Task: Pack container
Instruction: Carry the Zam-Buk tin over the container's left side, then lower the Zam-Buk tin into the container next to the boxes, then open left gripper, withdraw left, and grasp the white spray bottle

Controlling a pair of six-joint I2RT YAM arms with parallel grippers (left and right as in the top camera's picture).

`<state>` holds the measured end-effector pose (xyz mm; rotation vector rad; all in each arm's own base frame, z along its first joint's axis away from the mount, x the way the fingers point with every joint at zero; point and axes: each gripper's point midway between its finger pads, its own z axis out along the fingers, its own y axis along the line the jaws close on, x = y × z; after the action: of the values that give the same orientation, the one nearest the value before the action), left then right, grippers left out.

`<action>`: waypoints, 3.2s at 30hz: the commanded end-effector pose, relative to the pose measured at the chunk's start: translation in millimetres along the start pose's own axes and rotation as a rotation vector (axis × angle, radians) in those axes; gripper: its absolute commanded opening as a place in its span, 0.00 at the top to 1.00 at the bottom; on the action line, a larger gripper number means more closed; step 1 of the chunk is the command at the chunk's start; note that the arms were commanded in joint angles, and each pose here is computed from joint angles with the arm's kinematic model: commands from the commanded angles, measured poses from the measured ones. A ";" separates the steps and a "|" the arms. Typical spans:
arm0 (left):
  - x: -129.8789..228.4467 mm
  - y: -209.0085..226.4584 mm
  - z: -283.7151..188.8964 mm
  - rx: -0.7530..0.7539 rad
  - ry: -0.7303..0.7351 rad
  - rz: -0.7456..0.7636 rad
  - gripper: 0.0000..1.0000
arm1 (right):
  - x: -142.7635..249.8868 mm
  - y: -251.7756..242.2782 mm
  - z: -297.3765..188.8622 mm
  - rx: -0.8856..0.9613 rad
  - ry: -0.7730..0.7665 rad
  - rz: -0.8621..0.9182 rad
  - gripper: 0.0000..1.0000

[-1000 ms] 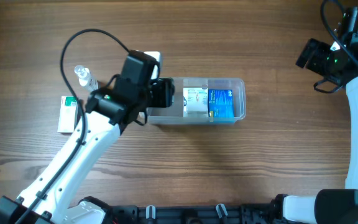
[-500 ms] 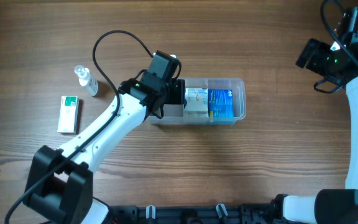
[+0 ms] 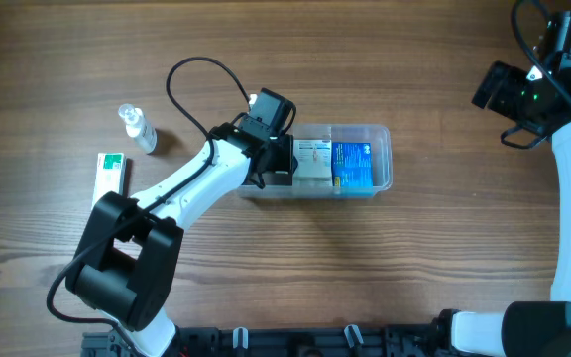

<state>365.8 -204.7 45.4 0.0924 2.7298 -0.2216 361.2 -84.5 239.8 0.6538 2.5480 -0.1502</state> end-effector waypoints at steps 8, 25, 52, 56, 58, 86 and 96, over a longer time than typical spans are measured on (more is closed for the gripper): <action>-4.5 -4.4 0.1 0.003 -0.010 -0.008 0.43 | -4.3 -0.9 -4.4 0.001 -0.019 -0.012 0.00; 9.0 -6.7 -0.4 -0.021 0.028 0.018 0.39 | -4.3 -0.9 -4.4 0.001 -0.019 -0.012 0.00; 13.1 -10.3 0.0 -0.001 0.047 0.019 0.96 | -4.3 -0.9 -4.4 0.001 -0.019 -0.012 0.00; 13.3 -3.8 -0.1 -0.036 0.044 0.020 0.96 | -4.3 -0.9 -4.4 0.001 -0.019 -0.012 0.00; 12.8 12.6 -1.4 -0.127 0.024 -0.078 0.96 | -4.3 -0.9 -4.4 0.001 -0.019 -0.012 0.00; -6.9 24.0 -19.3 -0.197 -0.060 -0.155 0.90 | -4.3 -0.9 -4.4 0.001 -0.019 -0.012 0.00; -68.3 114.7 -167.8 -0.292 -0.381 -0.247 0.12 | -4.3 -0.9 -4.4 0.001 -0.019 -0.012 0.00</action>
<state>366.9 -122.2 164.9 -0.2916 2.4806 -0.0294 361.1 -84.4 239.7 0.6538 2.5485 -0.1497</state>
